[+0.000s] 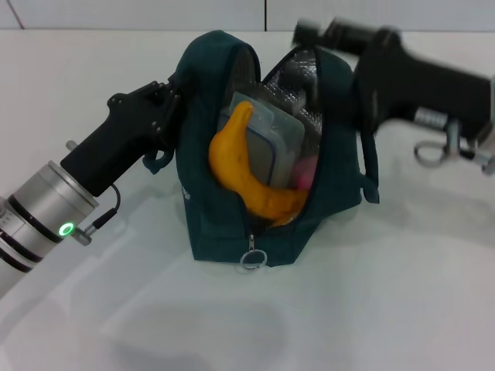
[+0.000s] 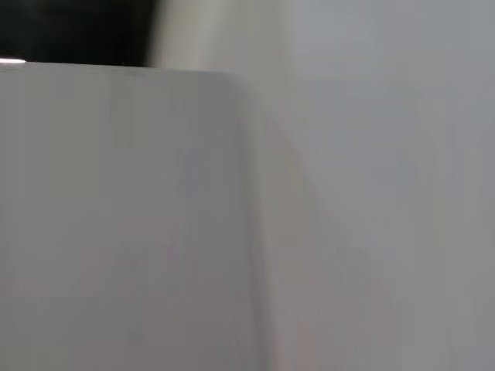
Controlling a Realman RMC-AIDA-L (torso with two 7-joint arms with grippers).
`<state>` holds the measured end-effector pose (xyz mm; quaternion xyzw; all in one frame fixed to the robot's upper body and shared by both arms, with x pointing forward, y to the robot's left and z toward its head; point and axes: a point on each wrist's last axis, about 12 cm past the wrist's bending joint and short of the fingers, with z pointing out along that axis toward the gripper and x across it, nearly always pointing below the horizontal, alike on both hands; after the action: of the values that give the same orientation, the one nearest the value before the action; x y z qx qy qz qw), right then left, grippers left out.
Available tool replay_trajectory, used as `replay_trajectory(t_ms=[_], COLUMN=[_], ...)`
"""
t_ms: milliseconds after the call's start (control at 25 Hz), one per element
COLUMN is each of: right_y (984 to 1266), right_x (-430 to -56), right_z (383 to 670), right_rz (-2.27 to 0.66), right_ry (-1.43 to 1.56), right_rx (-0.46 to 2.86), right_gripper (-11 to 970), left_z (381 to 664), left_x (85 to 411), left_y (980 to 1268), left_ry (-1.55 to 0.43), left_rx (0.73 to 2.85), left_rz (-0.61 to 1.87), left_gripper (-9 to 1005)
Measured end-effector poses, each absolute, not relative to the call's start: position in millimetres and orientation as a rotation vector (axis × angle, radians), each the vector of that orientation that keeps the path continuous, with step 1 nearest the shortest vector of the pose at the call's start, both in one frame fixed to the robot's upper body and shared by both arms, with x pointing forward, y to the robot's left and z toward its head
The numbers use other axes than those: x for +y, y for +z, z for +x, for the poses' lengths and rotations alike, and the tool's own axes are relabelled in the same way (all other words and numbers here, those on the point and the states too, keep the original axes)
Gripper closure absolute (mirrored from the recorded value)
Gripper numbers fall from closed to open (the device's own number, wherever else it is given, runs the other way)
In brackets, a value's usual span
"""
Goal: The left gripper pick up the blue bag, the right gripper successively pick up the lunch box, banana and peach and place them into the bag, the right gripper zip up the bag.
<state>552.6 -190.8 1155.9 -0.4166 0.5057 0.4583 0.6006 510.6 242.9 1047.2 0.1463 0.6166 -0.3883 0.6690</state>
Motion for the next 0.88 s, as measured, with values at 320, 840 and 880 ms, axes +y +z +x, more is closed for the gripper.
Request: replay_trajectory(t_ms=[320, 840, 880], right_y=[1148.7, 1124.6, 1124.4], right_x=[-166.0, -143.1, -145.1], right_z=[553.4, 580.5, 582.5], right_rz=[-1.194, -1.119, -1.095], right_ry=[1.158, 0.902, 0.890], right_rx=[1.268, 1.494, 1.505], right_gripper=[511, 517, 517], left_z=[511.8, 511.3, 511.2], left_x=[242.6, 241.8, 241.8], left_y=[1048.0, 1047.6, 1047.6], left_ry=[-0.874, -0.875, -0.875], left_rx=[1.388, 1.388, 1.388], left_rz=[0.330, 0.333, 0.333], left_gripper=[959, 959, 959])
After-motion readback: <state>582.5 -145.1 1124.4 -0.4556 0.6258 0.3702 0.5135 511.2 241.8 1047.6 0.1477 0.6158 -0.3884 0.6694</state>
